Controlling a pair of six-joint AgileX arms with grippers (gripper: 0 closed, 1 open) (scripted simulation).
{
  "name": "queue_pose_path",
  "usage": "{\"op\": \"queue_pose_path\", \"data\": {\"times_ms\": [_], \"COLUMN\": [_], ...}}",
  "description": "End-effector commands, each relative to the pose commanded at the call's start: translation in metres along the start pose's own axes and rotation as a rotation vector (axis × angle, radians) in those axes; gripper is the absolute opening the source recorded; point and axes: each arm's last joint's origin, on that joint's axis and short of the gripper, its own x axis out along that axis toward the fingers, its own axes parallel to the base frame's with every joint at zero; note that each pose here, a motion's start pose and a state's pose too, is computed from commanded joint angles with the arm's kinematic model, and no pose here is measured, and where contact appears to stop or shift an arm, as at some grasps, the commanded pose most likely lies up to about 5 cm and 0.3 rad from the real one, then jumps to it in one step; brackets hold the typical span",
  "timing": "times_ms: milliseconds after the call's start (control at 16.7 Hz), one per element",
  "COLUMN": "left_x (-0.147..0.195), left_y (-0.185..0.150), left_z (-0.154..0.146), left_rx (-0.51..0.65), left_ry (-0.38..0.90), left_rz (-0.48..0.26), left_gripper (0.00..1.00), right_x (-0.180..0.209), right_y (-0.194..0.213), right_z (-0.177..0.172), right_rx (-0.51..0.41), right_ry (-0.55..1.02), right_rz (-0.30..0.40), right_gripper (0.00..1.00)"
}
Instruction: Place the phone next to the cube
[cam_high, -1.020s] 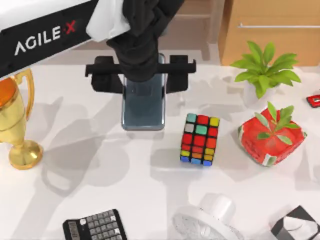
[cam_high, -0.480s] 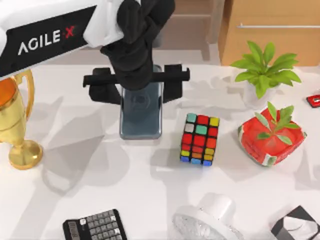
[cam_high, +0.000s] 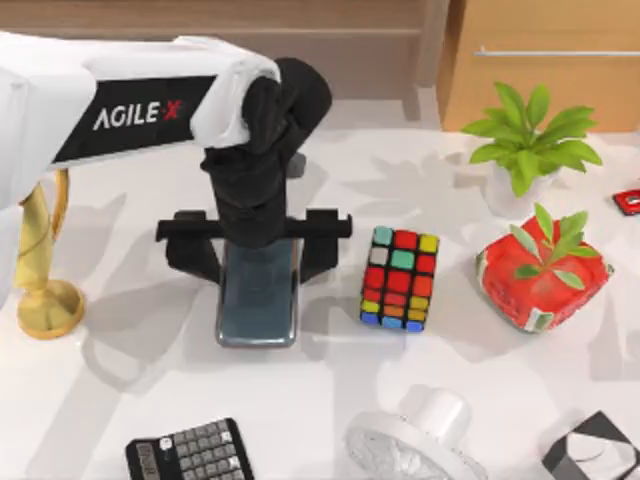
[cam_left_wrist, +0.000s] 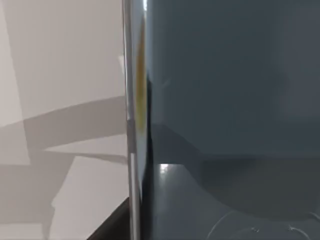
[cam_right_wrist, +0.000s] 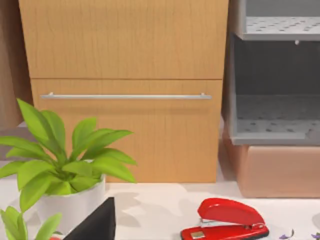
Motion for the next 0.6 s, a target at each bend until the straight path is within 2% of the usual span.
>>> {"op": "queue_pose_path", "data": {"times_ms": [60, 420, 600], "left_x": [0.0080, 0.0080, 0.0080], "left_y": [0.0014, 0.0014, 0.0014], "left_z": [-0.0017, -0.0017, -0.0017], "left_rx": [0.000, 0.000, 0.000], "left_ry": [0.022, 0.022, 0.022], "left_rz": [0.011, 0.011, 0.011], "left_gripper": [0.00, 0.00, 0.23], "right_x": [0.0000, 0.0000, 0.0000], "right_y": [0.0000, 0.0000, 0.0000], "right_z": [0.0000, 0.0000, 0.0000], "right_rx": [0.000, 0.000, 0.000], "right_ry": [0.000, 0.000, 0.000], "right_rz": [0.000, 0.000, 0.000], "right_gripper": [1.00, 1.00, 1.00]}}
